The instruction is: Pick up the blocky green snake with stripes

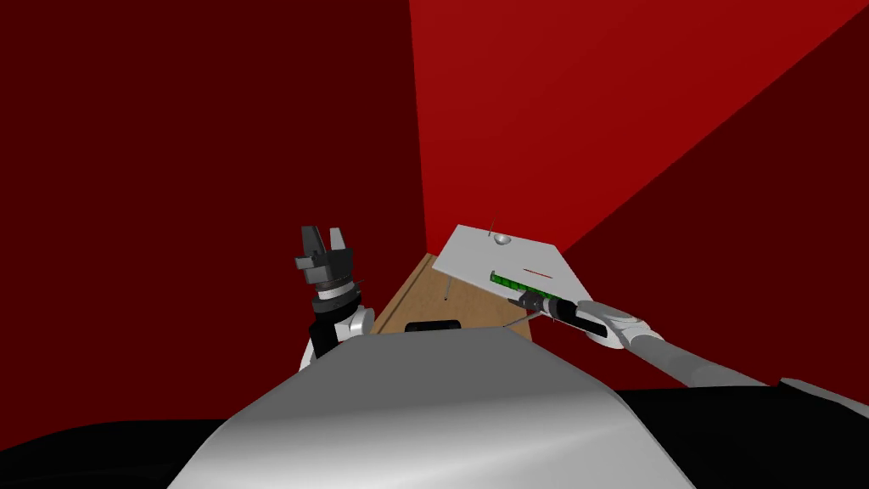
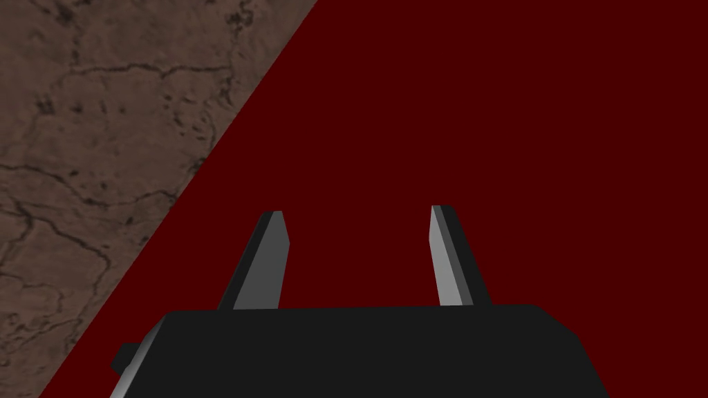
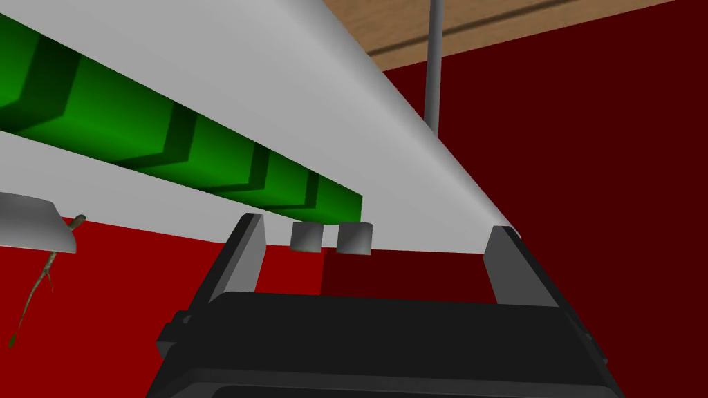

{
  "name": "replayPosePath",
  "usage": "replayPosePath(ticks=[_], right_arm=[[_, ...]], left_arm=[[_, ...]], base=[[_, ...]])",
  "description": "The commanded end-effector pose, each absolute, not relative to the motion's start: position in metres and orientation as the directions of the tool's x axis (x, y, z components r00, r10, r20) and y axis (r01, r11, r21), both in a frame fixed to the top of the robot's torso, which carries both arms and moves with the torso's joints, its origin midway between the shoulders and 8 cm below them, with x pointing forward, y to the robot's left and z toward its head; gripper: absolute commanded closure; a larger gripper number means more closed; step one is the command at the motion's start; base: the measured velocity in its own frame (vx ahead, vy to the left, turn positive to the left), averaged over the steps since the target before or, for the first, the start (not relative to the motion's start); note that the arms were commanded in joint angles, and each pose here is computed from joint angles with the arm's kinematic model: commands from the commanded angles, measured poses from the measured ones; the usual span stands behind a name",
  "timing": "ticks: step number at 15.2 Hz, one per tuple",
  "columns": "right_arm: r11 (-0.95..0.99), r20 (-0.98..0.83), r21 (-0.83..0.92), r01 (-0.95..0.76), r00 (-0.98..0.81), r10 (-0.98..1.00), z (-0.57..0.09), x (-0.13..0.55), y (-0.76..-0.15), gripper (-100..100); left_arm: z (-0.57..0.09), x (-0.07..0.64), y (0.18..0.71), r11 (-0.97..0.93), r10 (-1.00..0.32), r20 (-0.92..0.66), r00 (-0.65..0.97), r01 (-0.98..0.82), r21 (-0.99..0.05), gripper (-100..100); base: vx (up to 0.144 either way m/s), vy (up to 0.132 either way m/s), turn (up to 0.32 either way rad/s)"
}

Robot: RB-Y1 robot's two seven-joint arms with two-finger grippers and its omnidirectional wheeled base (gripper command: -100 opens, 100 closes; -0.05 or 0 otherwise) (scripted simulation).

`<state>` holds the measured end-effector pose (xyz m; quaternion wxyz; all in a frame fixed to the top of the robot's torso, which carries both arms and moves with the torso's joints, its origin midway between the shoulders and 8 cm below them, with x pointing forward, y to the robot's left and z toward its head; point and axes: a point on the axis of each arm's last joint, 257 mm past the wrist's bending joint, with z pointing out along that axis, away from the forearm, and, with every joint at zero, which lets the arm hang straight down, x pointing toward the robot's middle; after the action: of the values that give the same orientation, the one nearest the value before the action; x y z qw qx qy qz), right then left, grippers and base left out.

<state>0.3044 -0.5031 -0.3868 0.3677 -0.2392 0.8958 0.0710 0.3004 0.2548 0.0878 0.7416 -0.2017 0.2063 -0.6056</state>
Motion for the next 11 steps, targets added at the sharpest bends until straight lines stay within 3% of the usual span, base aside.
replayPosePath(ticks=[1, 5, 11], right_arm=[[0.874, -0.674, -0.063, -0.482, -0.625, -0.394, -0.390, 0.298, -0.515, -100], [0.849, -0.569, -0.128, -0.512, -0.663, -0.486, -0.396, 0.268, -0.562, -100], [0.823, -0.458, -0.168, -0.543, -0.696, -0.553, -0.398, 0.234, -0.604, -100]], left_arm=[[0.088, 0.300, 0.255, 0.185, -0.981, -0.062, 0.181, 0.815, -0.549, 0], [0.088, 0.300, 0.255, 0.185, -0.981, -0.062, 0.181, 0.815, -0.549, 0], [0.088, 0.300, 0.255, 0.185, -0.981, -0.062, 0.181, 0.815, -0.549, 0]], base=[[0.030, 0.021, 0.060], [0.051, 0.024, 0.178], [0.042, 0.018, 0.082]])
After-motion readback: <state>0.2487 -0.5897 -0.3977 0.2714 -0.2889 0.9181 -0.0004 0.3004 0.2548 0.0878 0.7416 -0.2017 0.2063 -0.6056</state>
